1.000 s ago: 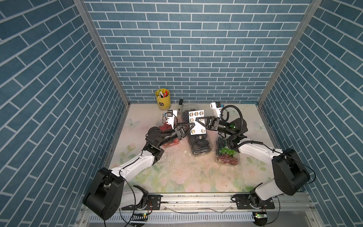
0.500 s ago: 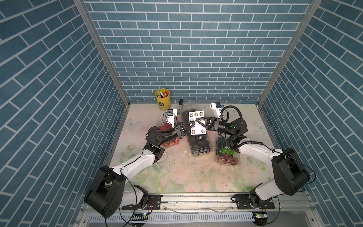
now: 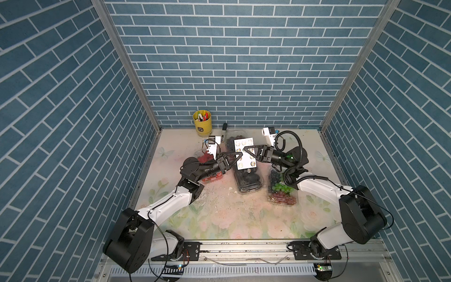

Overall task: Label fruit boxes
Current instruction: Adjust the label sticker.

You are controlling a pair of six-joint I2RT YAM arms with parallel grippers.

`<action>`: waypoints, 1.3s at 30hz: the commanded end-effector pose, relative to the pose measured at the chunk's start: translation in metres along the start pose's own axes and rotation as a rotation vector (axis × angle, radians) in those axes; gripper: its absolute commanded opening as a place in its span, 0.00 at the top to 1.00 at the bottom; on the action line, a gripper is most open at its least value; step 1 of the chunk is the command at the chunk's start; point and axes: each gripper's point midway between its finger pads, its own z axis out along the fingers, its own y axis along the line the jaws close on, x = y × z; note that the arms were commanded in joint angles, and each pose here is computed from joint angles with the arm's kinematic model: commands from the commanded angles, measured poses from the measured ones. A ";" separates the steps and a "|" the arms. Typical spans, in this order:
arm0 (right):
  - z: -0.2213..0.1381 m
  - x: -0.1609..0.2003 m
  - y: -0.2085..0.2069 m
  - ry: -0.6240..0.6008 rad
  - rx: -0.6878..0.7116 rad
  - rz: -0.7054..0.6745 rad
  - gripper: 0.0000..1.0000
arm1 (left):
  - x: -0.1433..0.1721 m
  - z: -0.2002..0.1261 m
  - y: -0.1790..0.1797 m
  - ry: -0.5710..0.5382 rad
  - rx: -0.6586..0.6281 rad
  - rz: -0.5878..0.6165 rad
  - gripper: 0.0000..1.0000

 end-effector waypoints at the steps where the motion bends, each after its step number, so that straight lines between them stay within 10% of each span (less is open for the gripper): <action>1: -0.003 -0.002 0.014 -0.004 -0.027 -0.037 1.00 | -0.007 0.002 -0.016 0.000 0.043 0.047 1.00; 10: -0.003 -0.002 0.019 -0.009 -0.056 -0.024 1.00 | -0.002 0.003 -0.008 0.014 0.017 0.061 0.81; 18: -0.003 -0.001 0.017 -0.008 -0.065 -0.006 1.00 | -0.002 0.004 -0.007 0.009 0.012 0.065 1.00; 39: 0.000 0.005 0.007 0.000 -0.090 0.065 1.00 | -0.016 0.002 -0.023 -0.048 0.053 0.120 1.00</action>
